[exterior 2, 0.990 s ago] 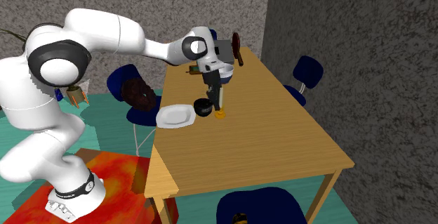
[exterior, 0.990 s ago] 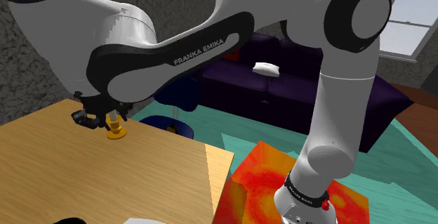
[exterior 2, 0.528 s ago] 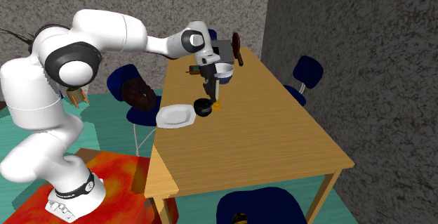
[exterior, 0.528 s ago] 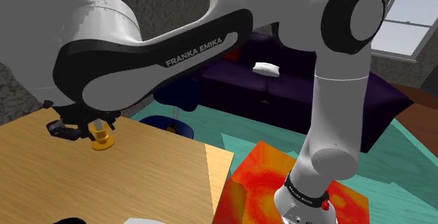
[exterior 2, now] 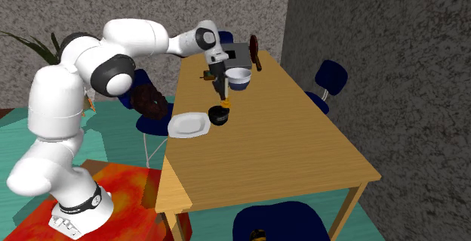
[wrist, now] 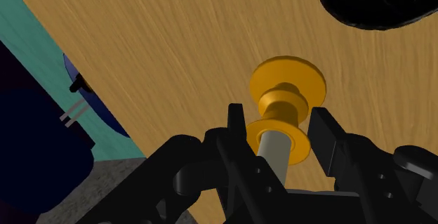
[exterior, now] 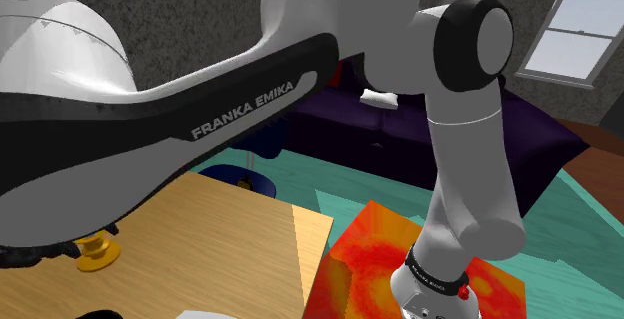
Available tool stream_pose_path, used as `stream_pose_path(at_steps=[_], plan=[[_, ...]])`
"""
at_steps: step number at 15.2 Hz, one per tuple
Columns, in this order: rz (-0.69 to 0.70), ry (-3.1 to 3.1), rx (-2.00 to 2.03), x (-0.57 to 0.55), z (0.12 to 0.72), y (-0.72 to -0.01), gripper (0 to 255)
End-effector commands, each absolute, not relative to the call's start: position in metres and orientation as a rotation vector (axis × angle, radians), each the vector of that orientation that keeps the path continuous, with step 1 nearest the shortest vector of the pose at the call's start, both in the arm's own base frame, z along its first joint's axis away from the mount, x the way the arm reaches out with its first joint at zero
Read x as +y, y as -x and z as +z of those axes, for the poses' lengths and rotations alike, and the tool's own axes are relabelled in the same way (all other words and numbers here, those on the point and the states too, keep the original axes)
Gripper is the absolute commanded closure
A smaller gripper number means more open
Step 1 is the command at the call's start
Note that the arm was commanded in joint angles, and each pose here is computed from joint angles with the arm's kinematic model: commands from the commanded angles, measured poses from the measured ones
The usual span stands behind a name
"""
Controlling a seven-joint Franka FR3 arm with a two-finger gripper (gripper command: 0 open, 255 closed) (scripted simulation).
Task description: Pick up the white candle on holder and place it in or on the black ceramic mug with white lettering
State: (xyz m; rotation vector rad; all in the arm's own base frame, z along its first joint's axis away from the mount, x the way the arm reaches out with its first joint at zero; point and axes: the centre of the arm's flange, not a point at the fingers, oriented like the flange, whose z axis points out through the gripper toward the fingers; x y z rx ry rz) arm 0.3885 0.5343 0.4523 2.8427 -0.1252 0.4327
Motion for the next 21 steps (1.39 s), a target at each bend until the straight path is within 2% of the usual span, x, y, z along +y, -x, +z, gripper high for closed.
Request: stream_pose_path(at_steps=[1, 5, 14, 21], plan=[[0.433, -2.841, -0.127, 0.556, 0.45, -0.376, 255], [0.433, -2.841, -0.127, 0.6, 0.445, -0.351, 255], [0.433, -2.841, -0.127, 0.6, 0.398, -0.351, 255], [0.433, -2.841, -0.127, 0.6, 0.395, -0.351, 255]])
